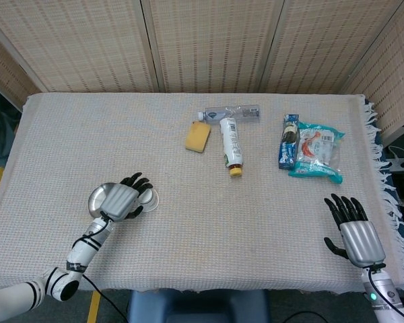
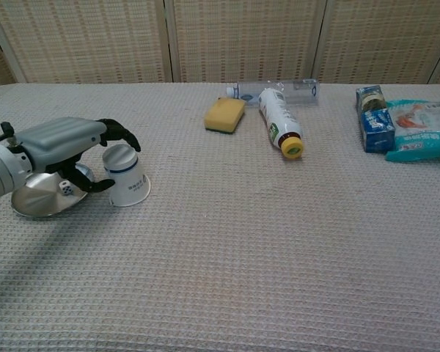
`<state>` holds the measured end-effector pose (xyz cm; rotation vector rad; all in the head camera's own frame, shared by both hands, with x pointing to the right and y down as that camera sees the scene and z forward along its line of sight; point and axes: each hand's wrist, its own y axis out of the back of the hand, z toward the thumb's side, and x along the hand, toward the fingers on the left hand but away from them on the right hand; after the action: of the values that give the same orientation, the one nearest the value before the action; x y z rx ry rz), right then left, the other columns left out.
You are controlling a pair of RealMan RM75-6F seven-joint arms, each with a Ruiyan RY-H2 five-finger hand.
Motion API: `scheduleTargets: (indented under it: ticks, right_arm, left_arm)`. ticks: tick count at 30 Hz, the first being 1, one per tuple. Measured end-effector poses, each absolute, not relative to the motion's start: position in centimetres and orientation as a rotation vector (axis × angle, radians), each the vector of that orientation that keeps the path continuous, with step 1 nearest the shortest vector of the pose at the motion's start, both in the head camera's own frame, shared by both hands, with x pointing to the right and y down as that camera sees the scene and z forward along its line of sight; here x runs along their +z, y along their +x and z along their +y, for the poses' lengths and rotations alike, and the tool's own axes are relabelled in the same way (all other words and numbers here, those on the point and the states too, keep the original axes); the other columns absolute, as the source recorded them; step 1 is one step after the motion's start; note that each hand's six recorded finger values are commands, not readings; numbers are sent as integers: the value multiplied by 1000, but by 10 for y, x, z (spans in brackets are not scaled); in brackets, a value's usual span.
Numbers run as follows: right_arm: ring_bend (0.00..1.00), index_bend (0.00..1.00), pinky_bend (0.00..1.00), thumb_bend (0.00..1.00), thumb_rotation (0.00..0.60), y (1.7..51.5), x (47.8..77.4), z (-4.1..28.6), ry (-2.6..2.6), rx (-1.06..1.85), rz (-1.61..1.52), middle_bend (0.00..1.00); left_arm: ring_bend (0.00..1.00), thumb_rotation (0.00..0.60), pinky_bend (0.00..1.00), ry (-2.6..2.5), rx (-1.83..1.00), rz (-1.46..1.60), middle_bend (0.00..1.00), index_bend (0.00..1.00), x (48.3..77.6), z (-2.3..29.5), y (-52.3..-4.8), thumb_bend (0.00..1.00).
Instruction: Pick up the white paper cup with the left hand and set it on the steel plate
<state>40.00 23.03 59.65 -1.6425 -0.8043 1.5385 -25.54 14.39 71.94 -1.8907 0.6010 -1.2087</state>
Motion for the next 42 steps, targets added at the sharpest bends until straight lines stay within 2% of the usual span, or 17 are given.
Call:
scheduleTargets:
  ticks: [5,13,25,28,33,42]
  right_arm:
    - [0,0,0,175,554,401,596,229,-1638,1541,-812,0]
    - [0,0,0,176,555,402,597,229,-1641,1547,-808,0]
    - [0,0,0,175,554,400,599,231,-1654,1544,-792,0]
    - [0,0,0,176,555,399,598,231,-1652,1539,-798,0]
    - [0,0,0,175,555,397,601,233,-1661,1544,-781,0]
    - [0,0,0,175,555,396,602,234,-1654,1549,-779,0]
  left_arm:
    - [197,600,427,-1875,-1215,605,313,369,724,142,-257,340]
    - [287,600,564,-1867,-1193,617,402,412,720,141,-254,345]
    - [289,600,573,-1802,-1170,656,406,455,690,140,-270,346]
    - [288,600,566,-1762,-1210,670,406,454,684,138,-289,346]
    - [312,600,571,-1681,-1354,687,433,456,687,139,-337,347]
    - [317,600,577,-1696,-1419,688,438,455,696,144,-358,346]
